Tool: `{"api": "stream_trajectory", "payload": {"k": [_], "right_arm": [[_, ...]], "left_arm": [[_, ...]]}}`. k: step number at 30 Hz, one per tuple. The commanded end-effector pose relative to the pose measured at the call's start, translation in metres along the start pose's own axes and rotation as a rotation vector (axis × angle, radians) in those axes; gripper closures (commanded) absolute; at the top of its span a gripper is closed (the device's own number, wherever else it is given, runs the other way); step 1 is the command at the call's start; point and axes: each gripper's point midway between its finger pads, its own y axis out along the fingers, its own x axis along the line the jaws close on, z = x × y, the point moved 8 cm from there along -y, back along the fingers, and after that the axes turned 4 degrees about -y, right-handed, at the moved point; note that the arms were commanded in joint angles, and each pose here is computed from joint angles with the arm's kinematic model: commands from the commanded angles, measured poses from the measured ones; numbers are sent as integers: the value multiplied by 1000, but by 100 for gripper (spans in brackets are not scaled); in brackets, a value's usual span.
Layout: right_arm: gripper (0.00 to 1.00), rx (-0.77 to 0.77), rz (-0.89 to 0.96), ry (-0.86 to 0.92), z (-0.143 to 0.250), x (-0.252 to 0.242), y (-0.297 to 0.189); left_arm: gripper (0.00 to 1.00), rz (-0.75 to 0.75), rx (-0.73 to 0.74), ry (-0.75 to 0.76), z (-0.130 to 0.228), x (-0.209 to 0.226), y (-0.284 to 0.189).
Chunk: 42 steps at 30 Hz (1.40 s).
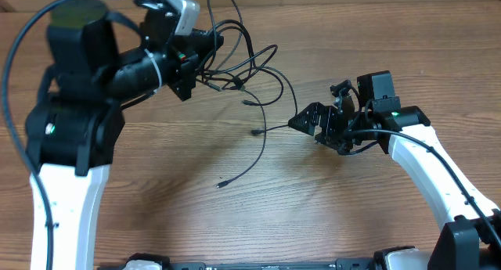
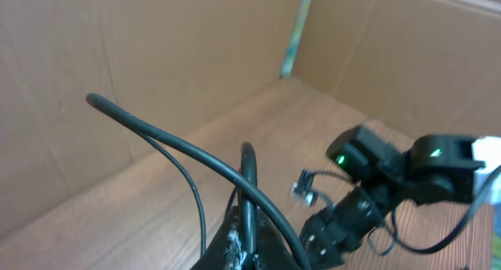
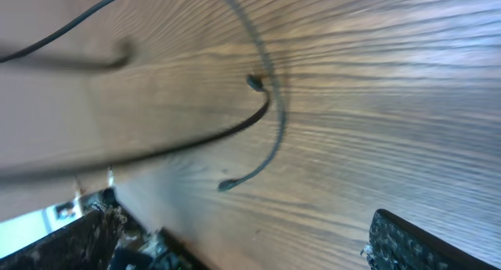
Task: Untangle cables
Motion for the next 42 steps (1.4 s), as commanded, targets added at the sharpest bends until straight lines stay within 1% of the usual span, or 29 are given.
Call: {"api": "stream_trajectory", "payload": {"k": [1, 2, 4, 8, 10, 11, 16, 20, 22, 24, 26, 27, 30, 34, 36, 42], "right_arm": [[0, -55, 105, 56, -6, -9, -1], [0, -69, 127, 83, -7, -12, -1], [0, -68, 112, 85, -8, -10, -1], [0, -1, -17, 39, -2, 2, 0], [0, 23, -51, 17, 1, 6, 1], [0, 50, -76, -13, 6, 10, 2], [0, 140, -206, -200, 23, 33, 11], [0, 172, -210, -271, 33, 48, 24], [2, 172, -210, -311, 36, 56, 30], [7, 161, -189, -347, 38, 61, 36], [8, 138, -131, -327, 38, 62, 41], [7, 117, -85, -294, 36, 60, 43], [1, 44, 53, -190, 30, 51, 45], [0, -39, 170, -117, 21, 40, 44], [0, -68, 213, -114, 19, 37, 43], [0, -85, 264, -108, 18, 31, 42]], "left_arm": [[96, -38, -87, -10, -19, -17, -25], [96, -63, -100, -18, -21, -17, -28], [96, -132, -119, -22, -24, -16, -34], [96, -292, -157, -69, -26, -7, -45], [96, -332, -168, -97, -27, -4, -46], [96, -355, -180, -136, -27, -2, -47], [96, -361, -195, -208, -27, 0, -47], [96, -359, -199, -212, -28, 0, -47], [96, -359, -199, -212, -28, 0, -47], [96, -359, -195, -213, -27, 0, -47], [96, -362, -185, -214, -26, 0, -47], [96, -363, -178, -210, -24, 0, -47], [96, -382, -152, -225, -19, 2, -47], [96, -535, -100, -267, -6, 15, -50], [96, -624, -55, -293, 4, 24, -52], [96, -833, 164, -371, 44, 52, -45]]}}
